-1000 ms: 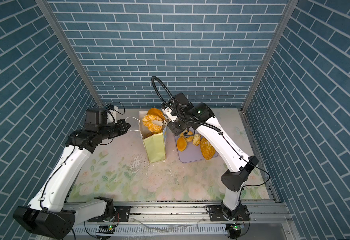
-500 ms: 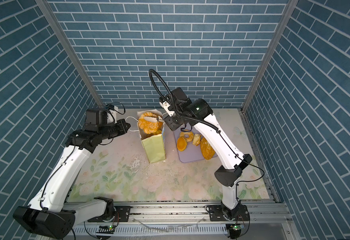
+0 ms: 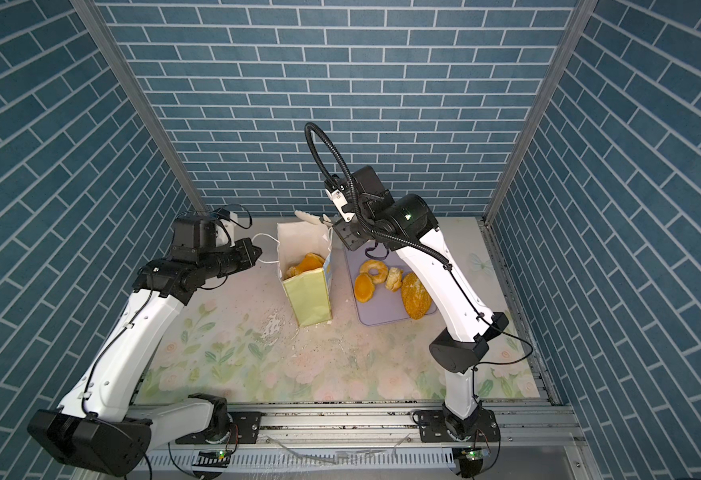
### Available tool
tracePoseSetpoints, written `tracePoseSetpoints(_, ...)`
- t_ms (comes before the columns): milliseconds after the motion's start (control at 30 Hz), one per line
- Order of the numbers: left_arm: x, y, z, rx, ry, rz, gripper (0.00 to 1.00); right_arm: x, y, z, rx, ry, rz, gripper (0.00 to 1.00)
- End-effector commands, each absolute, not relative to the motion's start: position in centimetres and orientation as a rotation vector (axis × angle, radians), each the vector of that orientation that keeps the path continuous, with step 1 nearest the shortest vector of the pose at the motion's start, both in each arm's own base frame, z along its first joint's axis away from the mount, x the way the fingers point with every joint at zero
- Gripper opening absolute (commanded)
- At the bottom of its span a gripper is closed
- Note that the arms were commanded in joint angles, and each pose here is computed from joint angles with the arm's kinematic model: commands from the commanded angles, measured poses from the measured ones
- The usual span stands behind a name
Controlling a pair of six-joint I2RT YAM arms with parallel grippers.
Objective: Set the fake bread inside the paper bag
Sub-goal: 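Raise the empty tongs with the right gripper away from the bag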
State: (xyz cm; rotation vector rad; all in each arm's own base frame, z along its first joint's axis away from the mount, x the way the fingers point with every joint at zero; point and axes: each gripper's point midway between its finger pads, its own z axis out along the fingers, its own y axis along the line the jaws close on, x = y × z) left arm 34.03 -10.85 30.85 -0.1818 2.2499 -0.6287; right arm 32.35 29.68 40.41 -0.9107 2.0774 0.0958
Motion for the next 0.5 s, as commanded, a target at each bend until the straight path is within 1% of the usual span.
tracePoseSetpoints(0, 34.0, -10.9, 31.2, -0.160, 2.247, -0.614, 0.00, 32.2, 26.3, 45.6, -0.767, 1.961, 0.031, 0.58)
tracePoseSetpoints(233, 33.7, -10.7, 31.4, -0.161, 2.244, -0.607, 0.00, 33.2, 21.1, 45.0, -0.570, 2.054, -0.059, 0.57)
tracePoseSetpoints(400, 33.5, -10.6, 31.5, -0.161, 2.252, -0.596, 0.00, 34.5, 17.0, 42.7, -0.370, 2.164, -0.068, 0.57)
tracePoseSetpoints(467, 33.4, -10.5, 31.4, -0.163, 2.255, -0.588, 0.00, 34.7, 16.1, 41.3, -0.342, 2.201, -0.059, 0.57)
